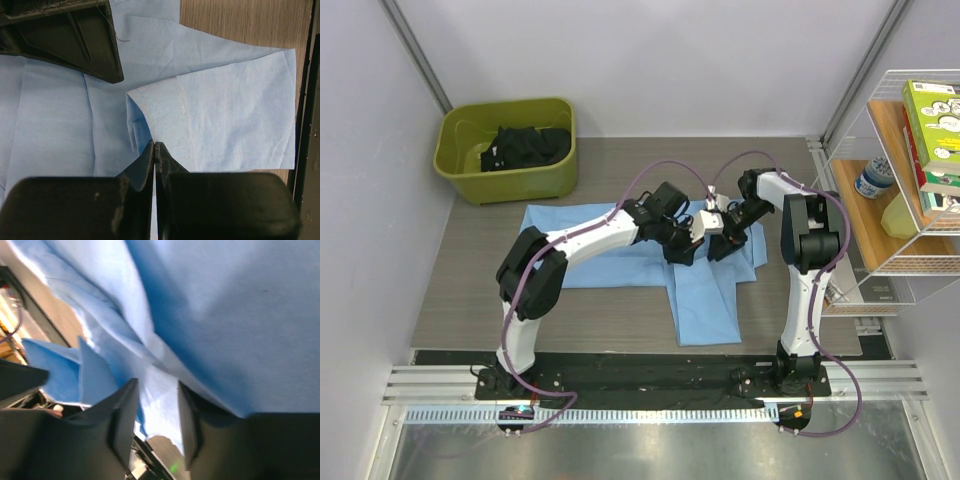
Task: Fold and stack the long sleeve shirts
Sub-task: Fold the shirt
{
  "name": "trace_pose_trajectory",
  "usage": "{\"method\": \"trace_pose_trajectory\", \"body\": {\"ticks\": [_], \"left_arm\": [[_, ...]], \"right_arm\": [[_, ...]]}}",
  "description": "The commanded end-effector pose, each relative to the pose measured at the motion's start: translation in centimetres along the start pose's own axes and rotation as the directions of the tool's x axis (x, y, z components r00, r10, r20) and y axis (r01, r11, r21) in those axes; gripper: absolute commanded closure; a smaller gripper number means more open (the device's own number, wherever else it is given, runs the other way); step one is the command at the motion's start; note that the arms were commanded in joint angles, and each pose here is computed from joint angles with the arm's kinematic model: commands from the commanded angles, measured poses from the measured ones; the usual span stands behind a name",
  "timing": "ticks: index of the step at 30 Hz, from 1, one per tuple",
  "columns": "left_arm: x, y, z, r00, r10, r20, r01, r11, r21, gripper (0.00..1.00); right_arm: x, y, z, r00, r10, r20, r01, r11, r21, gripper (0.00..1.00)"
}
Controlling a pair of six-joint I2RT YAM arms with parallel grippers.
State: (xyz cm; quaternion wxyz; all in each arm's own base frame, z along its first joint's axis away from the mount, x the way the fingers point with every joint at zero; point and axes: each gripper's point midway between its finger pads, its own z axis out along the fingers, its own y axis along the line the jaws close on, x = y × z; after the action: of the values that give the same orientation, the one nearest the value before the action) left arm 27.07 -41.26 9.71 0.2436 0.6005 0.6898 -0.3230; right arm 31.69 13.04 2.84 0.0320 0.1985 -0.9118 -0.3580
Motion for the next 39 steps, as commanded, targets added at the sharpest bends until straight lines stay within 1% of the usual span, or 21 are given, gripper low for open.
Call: {"method": "trace_pose_trajectory", "body": {"ticks": [1,2,3,4,6,7,9,11,15,21,26,29,31,32,33,34,35,36,37,38,39], "left_arm": [[-2.0,-0.9,-1.8,0.998,0.026,0.052,-0.025,1.000,-0.012,1.00],[-1.9,-0.8,-1.9,0.998,0.028,0.052,-0.027,0.999,-0.023,1.00],[-1.9,-0.7,-2.0,0.998,0.029,0.051,-0.028,0.999,-0.029,1.00],[-2.0,-0.6,-2.3,0.998,0.035,0.056,-0.033,0.999,-0.038,1.00],[-2.1,-0.5,-2.5,0.997,0.043,0.058,-0.040,0.998,-0.047,1.00],[-2.3,-0.4,-2.7,0.997,0.053,0.062,-0.050,0.997,-0.052,1.00],[-2.4,-0.4,-2.7,0.996,0.061,0.064,-0.057,0.997,-0.055,1.00],[-2.4,-0.4,-2.8,0.996,0.068,0.063,-0.065,0.996,-0.056,1.00],[-3.2,-0.2,-3.2,0.993,0.086,0.082,-0.080,0.994,-0.073,1.00],[-4.3,0.4,-4.3,0.988,0.109,0.107,-0.097,0.989,-0.113,1.00],[-4.6,0.8,-4.8,0.987,0.111,0.116,-0.095,0.986,-0.136,1.00],[-5.0,1.2,-5.3,0.986,0.104,0.130,-0.083,0.984,-0.156,1.00],[-5.2,1.3,-5.6,0.985,0.097,0.141,-0.073,0.984,-0.162,1.00],[-5.1,1.5,-5.8,0.985,0.094,0.141,-0.070,0.983,-0.167,1.00],[-5.2,1.6,-6.0,0.985,0.094,0.143,-0.069,0.983,-0.172,1.00],[-5.3,1.5,-6.3,0.985,0.096,0.146,-0.070,0.982,-0.177,1.00],[-5.2,1.6,-6.6,0.985,0.093,0.146,-0.066,0.981,-0.180,1.00],[-5.1,1.8,-7.1,0.986,0.086,0.143,-0.058,0.980,-0.189,0.99],[-5.4,2.1,-7.9,0.985,0.072,0.156,-0.039,0.978,-0.205,0.97],[-6.1,2.2,-9.2,0.982,0.062,0.178,-0.020,0.974,-0.226,0.90],[-6.0,3.2,-10.7,0.980,0.028,0.196,0.020,0.970,-0.241,0.69]], "right_arm": [[-0.9,3.4,-2.2,0.994,-0.079,0.076,0.086,0.992,-0.090,0.52],[-0.8,3.7,-2.6,0.992,-0.100,0.082,0.107,0.990,-0.089,0.49],[-0.7,4.1,-3.1,0.989,-0.121,0.091,0.128,0.988,-0.083,0.48],[-0.2,3.9,-3.4,0.989,-0.115,0.088,0.122,0.990,-0.076,0.47],[0.5,3.7,-4.3,0.985,-0.146,0.090,0.151,0.987,-0.051,0.41],[0.9,3.5,-4.7,0.985,-0.143,0.098,0.149,0.987,-0.057,0.39],[1.5,4.3,-5.3,0.979,-0.170,0.113,0.181,0.979,-0.094,0.29],[1.5,5.1,-5.4,0.971,-0.196,0.136,0.214,0.968,-0.132,0.26],[0.9,6.0,-5.0,0.959,-0.212,0.186,0.243,0.956,-0.165,0.25],[0.6,7.0,-3.3,0.943,-0.254,0.214,0.297,0.933,-0.203,0.25],[0.4,8.3,-2.7,0.936,-0.254,0.244,0.316,0.911,-0.264,0.28],[0.3,9.7,-2.1,0.931,-0.271,0.244,0.337,0.894,-0.296,0.35],[0.3,10.6,-1.8,0.929,-0.276,0.246,0.346,0.883,-0.318,0.47],[0.2,10.9,-1.9,0.927,-0.279,0.250,0.351,0.881,-0.318,0.56],[-0.2,11.1,-2.2,0.923,-0.284,0.260,0.360,0.878,-0.315,0.74],[-0.4,11.2,-2.5,0.921,-0.286,0.265,0.362,0.879,-0.310,0.83],[-0.7,11.4,-2.8,0.921,-0.283,0.268,0.360,0.882,-0.304,0.91],[-1.5,11.8,-3.6,0.907,-0.307,0.289,0.387,0.878,-0.283,0.97],[-1.9,12.1,-4.1,0.899,-0.318,0.300,0.400,0.876,-0.269,0.99],[-2.3,12.3,-4.6,0.893,-0.328,0.310,0.409,0.877,-0.252,0.99],[-3.2,13.0,-5.6,0.873,-0.355,0.335,0.439,0.870,-0.222,0.99]]}}
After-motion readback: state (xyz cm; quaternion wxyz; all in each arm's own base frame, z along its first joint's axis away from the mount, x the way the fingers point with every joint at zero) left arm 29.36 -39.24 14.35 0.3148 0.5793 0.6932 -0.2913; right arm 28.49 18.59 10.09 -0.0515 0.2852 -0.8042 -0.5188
